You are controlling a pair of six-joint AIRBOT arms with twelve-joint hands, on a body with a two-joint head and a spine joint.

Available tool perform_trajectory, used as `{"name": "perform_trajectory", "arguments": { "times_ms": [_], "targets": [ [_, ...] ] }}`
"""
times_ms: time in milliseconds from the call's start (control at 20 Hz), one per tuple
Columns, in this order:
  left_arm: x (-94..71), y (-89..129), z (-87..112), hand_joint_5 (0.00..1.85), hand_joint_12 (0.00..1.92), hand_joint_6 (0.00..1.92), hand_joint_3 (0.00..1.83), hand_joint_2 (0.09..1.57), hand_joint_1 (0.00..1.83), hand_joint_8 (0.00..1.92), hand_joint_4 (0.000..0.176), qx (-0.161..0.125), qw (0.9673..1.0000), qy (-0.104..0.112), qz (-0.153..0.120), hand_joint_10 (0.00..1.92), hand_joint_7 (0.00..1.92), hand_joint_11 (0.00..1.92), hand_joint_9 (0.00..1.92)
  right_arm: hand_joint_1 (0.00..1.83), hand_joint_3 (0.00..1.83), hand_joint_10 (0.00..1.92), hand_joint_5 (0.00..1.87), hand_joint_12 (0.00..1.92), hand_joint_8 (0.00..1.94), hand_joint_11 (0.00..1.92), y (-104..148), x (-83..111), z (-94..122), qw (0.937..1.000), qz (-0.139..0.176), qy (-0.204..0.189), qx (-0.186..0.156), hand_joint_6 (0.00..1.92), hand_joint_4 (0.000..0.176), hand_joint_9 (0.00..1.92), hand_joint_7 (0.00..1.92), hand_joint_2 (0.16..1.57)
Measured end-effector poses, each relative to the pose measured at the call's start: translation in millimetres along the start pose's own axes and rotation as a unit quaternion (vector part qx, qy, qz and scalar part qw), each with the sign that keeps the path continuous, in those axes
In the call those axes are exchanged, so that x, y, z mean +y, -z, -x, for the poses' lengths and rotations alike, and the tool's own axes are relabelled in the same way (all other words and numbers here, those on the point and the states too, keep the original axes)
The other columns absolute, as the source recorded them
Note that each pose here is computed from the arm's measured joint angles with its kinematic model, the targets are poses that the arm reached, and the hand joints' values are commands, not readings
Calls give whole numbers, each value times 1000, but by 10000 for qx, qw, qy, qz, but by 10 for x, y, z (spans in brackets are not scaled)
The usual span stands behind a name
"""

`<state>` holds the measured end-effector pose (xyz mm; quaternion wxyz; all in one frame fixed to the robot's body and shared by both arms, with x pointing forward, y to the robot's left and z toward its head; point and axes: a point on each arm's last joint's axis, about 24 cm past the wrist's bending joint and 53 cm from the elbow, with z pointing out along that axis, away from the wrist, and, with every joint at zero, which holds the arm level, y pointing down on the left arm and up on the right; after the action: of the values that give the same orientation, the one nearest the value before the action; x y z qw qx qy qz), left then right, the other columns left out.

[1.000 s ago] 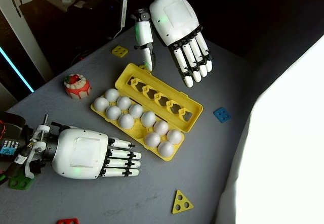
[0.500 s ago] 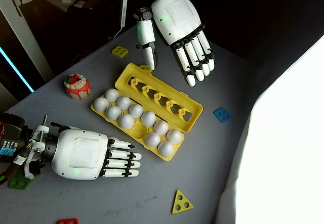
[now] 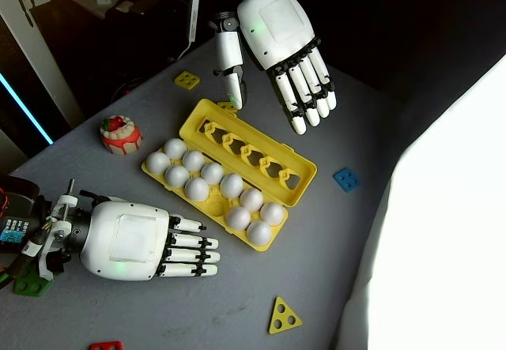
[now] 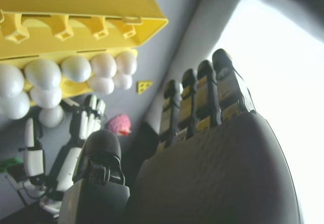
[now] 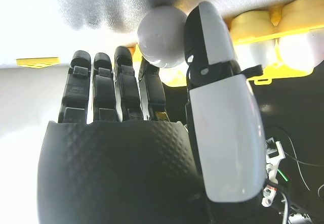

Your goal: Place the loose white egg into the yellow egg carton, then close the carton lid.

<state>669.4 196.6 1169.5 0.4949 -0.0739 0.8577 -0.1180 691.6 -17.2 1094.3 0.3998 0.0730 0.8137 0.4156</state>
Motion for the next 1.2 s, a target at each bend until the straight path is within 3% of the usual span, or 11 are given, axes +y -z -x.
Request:
{"name": "perform_trajectory", "arguments": {
  "times_ms": [400,700,800,1000,1200],
  "targets": [
    [-5,4,14,180,268,7,3,1344,0,5,8,-15,10000,-25,-7,6,117,0,80,1075,2,22,723,0,17,0,7,39,52,9999,43,-19,-101,1388,0,74,409,1256],
    [3,7,28,153,231,1,0,1339,0,1,13,-25,10000,-23,19,2,99,0,68,1062,0,21,734,2,3,4,-12,359,298,9963,389,-347,-682,1373,0,78,389,1251],
    [12,8,25,148,256,0,0,1339,0,1,12,-18,10000,-23,38,2,106,0,72,1083,0,16,743,0,4,0,-7,453,386,9928,514,-628,-881,1352,0,69,384,1245],
    [35,8,-14,143,219,1,0,1331,0,3,11,63,9999,-6,86,5,100,0,68,1056,4,6,713,0,3,0,64,620,631,9781,965,-1199,-1403,1403,0,50,361,1262],
    [50,8,-27,167,320,9,0,1325,0,6,10,92,9999,19,117,8,130,0,94,1059,2,4,724,0,4,0,27,584,527,9759,957,-1452,-1321,1386,0,47,370,1257]
  ]
}}
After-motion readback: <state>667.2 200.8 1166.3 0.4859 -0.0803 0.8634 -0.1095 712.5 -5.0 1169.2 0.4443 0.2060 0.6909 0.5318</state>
